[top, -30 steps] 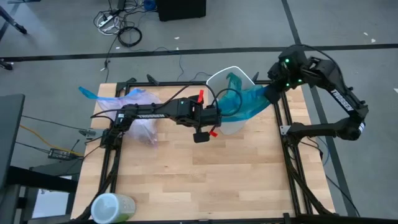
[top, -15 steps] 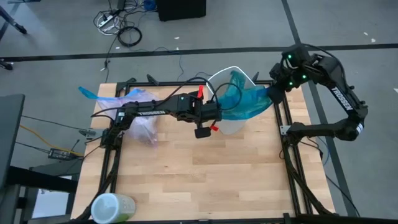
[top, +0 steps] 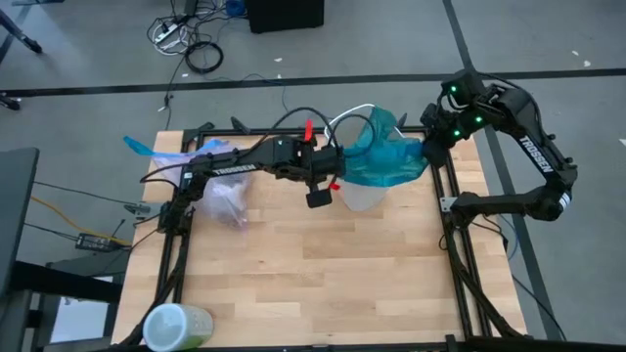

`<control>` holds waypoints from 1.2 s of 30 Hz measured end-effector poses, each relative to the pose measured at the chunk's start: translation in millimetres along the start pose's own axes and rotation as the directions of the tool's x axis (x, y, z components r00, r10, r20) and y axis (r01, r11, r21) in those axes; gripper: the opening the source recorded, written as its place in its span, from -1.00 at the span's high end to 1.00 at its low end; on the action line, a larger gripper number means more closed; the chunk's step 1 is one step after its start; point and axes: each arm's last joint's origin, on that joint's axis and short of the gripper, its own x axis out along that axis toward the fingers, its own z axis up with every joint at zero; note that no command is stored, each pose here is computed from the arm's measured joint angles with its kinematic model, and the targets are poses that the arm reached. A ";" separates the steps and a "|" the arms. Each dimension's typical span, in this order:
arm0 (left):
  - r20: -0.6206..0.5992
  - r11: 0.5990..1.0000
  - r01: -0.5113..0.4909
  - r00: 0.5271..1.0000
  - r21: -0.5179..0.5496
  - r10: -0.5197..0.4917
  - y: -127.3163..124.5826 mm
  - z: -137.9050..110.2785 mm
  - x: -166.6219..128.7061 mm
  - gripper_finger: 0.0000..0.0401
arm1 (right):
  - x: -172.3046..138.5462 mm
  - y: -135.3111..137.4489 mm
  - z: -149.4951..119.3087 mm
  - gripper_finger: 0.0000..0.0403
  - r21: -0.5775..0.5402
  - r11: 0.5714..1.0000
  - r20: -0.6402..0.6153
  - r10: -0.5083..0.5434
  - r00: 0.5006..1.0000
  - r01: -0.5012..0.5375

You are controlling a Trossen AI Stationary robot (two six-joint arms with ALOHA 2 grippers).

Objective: Place trash/remove bag and relplace
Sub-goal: Put the blue trash bag into the white trash bin

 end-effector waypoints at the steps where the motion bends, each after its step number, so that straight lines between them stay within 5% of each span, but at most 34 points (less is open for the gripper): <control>1: -0.006 1.000 0.013 1.000 -0.012 -0.013 2.0 -0.2 1.0 0.98 | -0.1 -0.6 0.7 0.20 -0.001 1.000 0.006 -0.018 1.000 0.018; 7: -0.025 0.988 0.134 0.990 -0.075 -0.137 5.4 -0.7 3.5 0.98 | -0.9 -1.9 2.1 0.20 -0.031 0.997 0.020 -0.071 0.997 0.072; 16: -0.075 0.975 0.144 0.984 -0.169 -0.159 31.3 -4.0 13.5 0.98 | -20.9 1.7 14.2 0.18 -0.086 0.982 0.187 -0.149 0.971 0.168; 23: -0.016 0.938 0.279 0.957 -0.206 -0.288 26.1 2.9 16.4 0.98 | -21.6 3.8 10.3 0.18 -0.110 0.987 0.161 -0.100 0.982 0.119; 27: -0.038 0.938 0.289 0.953 -0.192 -0.302 16.5 4.2 24.3 0.98 | -14.3 -2.7 5.6 0.19 -0.123 0.962 0.056 -0.238 0.970 0.243; 32: -0.073 0.942 0.292 0.949 -0.165 -0.307 9.6 4.2 34.0 0.98 | -13.5 4.0 -1.8 0.18 -0.114 0.993 -0.001 -0.033 0.999 0.033; 36: -0.061 0.942 0.294 0.950 -0.164 -0.307 9.1 6.0 36.6 0.98 | -20.3 6.0 -2.0 0.17 -0.130 0.991 0.065 -0.034 0.997 0.043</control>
